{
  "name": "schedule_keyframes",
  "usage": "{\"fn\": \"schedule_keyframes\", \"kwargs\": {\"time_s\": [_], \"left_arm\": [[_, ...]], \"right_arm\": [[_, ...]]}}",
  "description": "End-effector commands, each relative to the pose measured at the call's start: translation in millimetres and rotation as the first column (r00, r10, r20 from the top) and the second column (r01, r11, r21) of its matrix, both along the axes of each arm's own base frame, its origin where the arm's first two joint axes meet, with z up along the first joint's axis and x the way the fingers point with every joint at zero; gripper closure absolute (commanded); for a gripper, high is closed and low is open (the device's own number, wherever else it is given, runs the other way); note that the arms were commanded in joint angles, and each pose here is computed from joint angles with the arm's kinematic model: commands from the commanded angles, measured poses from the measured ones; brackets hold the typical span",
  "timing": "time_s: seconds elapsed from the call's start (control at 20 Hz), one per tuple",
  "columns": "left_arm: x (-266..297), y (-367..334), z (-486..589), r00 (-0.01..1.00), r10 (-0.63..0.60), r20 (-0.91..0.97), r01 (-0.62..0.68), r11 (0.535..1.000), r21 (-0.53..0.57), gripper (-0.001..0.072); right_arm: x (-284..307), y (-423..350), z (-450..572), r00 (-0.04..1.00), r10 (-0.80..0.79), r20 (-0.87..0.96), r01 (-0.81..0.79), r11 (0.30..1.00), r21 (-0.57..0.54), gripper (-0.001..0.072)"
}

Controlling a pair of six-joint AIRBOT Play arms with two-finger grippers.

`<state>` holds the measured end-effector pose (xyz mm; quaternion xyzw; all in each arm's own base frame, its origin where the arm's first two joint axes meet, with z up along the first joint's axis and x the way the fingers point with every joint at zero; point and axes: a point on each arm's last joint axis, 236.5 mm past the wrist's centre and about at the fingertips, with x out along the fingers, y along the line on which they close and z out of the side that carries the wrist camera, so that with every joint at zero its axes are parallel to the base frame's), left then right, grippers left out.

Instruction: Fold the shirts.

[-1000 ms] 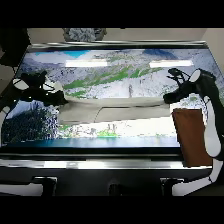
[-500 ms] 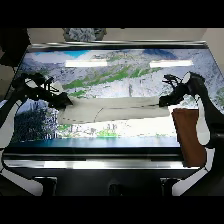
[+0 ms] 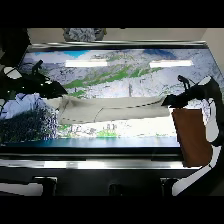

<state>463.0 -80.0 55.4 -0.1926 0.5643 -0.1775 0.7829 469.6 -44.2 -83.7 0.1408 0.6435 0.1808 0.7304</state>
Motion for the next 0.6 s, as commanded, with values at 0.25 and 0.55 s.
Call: {"fn": "schedule_keyframes", "kwargs": {"time_s": [0.25, 0.55], "left_arm": [[-16, -83, 42, 0.981, -0.143, 0.134, 0.147, 0.989, -0.015, 0.0367], [-41, -211, -32, 0.988, -0.154, 0.024, 0.155, 0.976, -0.152, 0.0677]], "right_arm": [[-4, 47, -12, 0.996, 0.009, -0.084, -0.001, 0.996, 0.090, 0.0665], [-8, 56, 125, 0.977, 0.098, 0.189, -0.103, 0.995, 0.017, 0.0666]]}}
